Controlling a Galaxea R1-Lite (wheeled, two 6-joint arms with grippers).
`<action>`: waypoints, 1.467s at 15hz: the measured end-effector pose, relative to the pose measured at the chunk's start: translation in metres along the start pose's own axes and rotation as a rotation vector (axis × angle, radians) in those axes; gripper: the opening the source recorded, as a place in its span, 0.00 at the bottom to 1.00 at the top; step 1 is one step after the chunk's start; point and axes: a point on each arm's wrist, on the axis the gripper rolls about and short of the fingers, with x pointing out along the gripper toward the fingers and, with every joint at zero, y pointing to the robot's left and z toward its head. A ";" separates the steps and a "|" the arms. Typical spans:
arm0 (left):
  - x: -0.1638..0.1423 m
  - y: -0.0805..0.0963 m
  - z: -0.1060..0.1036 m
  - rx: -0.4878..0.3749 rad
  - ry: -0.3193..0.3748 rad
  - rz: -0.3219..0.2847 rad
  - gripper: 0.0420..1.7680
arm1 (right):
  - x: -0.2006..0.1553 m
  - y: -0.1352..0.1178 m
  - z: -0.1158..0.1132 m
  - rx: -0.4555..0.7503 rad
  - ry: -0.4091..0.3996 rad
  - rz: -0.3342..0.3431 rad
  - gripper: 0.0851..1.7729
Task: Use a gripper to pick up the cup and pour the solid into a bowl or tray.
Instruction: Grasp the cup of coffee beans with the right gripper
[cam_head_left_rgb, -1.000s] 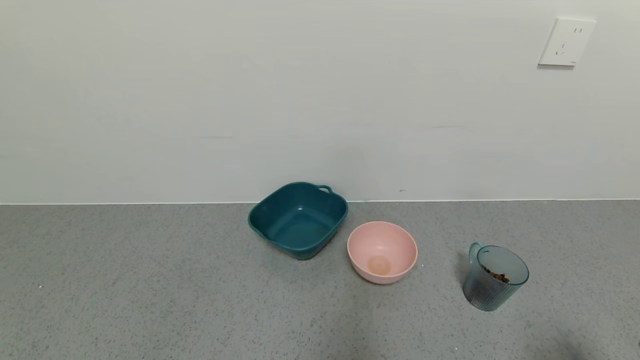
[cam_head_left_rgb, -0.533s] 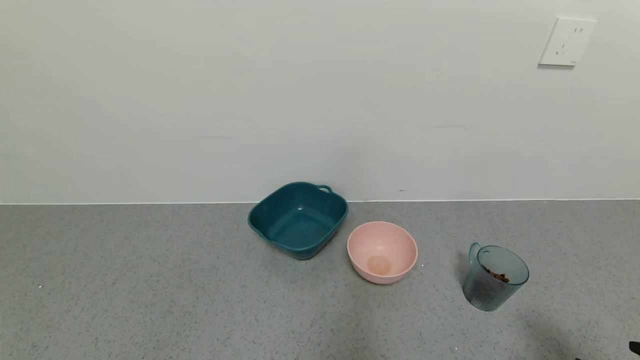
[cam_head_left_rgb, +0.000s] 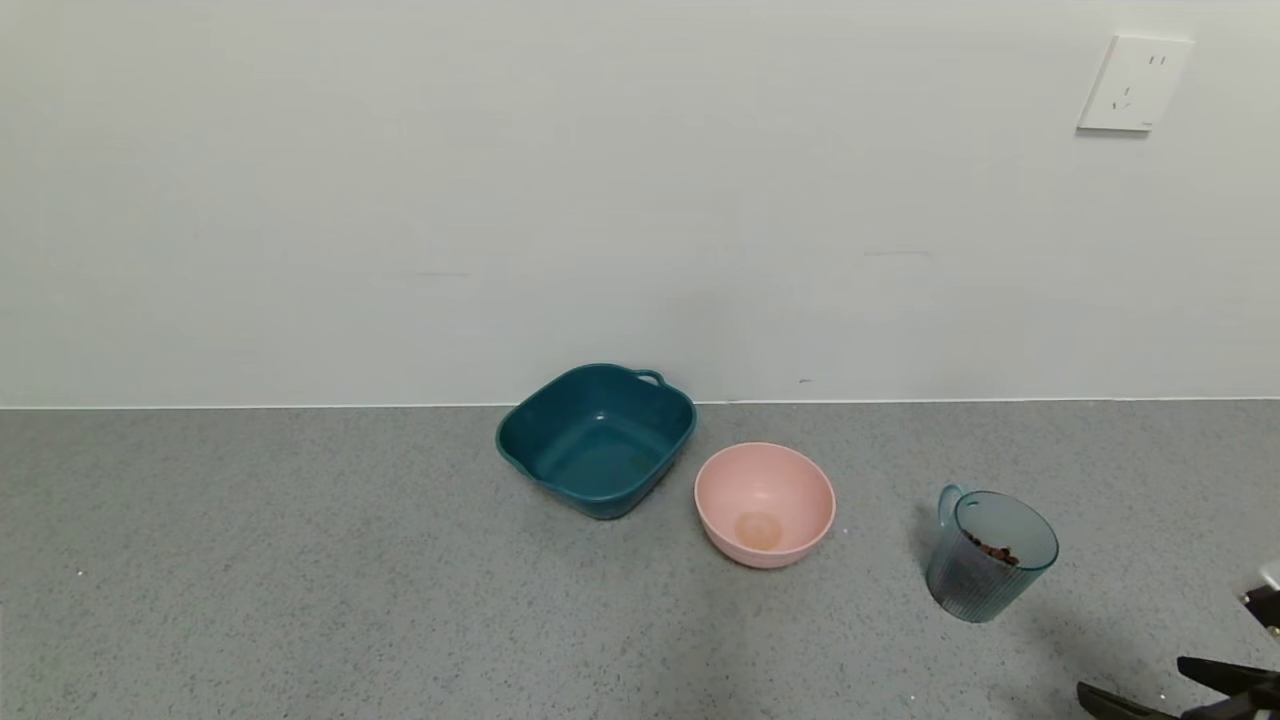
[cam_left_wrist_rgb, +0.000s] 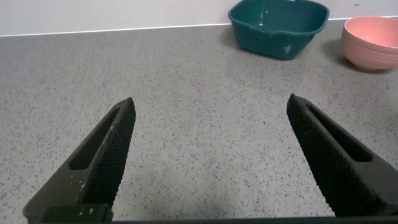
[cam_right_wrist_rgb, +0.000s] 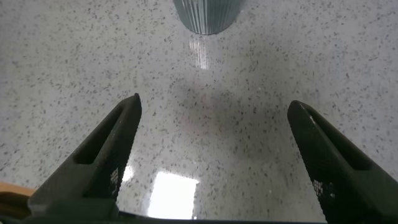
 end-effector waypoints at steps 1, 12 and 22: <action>0.000 0.000 0.000 0.000 0.000 0.000 0.99 | 0.007 -0.001 -0.001 0.001 0.009 0.000 0.96; 0.000 0.000 0.000 0.000 0.000 0.000 0.99 | 0.063 -0.004 -0.008 0.000 0.015 0.018 0.96; 0.000 0.000 0.000 0.000 0.000 0.000 0.99 | 0.095 -0.002 -0.013 -0.002 -0.033 0.020 0.96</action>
